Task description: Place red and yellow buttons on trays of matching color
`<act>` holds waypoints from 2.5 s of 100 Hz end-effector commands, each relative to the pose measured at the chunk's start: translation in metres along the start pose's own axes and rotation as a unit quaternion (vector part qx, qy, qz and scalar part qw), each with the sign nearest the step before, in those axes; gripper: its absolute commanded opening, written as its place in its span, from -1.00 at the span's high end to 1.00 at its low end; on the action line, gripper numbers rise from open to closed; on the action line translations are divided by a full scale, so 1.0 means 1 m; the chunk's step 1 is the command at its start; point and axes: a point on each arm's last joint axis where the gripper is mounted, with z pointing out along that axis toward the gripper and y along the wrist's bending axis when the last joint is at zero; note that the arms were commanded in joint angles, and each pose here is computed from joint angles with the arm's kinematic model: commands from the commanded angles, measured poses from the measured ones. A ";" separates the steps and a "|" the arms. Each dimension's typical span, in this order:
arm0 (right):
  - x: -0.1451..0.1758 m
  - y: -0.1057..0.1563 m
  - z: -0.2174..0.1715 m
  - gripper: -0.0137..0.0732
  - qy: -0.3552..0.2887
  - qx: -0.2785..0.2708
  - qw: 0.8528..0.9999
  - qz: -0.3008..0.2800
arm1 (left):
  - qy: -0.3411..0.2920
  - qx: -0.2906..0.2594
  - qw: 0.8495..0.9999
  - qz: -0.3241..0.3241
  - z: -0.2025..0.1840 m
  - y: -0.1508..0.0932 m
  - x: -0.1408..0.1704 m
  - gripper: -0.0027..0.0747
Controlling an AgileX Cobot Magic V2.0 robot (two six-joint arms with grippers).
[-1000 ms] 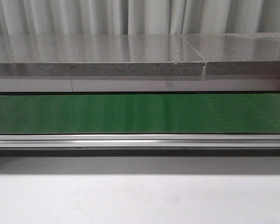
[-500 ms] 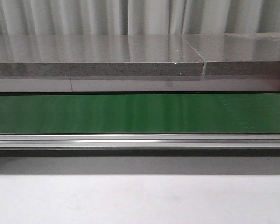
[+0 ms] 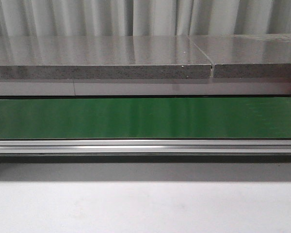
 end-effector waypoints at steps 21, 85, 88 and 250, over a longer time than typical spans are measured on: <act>-0.014 -0.001 -0.007 0.84 -0.050 0.007 0.999 -0.006 | -0.092 -0.056 0.989 -0.097 0.001 0.014 -0.038 -0.75; -0.014 -0.001 -0.007 0.84 -0.050 0.007 0.999 -0.006 | 0.059 -0.137 0.958 -0.246 0.150 0.123 -0.084 -0.58; -0.014 -0.001 -0.007 0.84 -0.050 0.007 0.999 -0.006 | 0.070 -0.138 0.955 -0.252 0.159 0.128 -0.080 -0.58; -0.014 -0.001 -0.007 0.84 -0.050 0.007 0.999 -0.006 | 0.200 -0.175 0.894 -0.361 0.294 0.201 -0.004 -0.57</act>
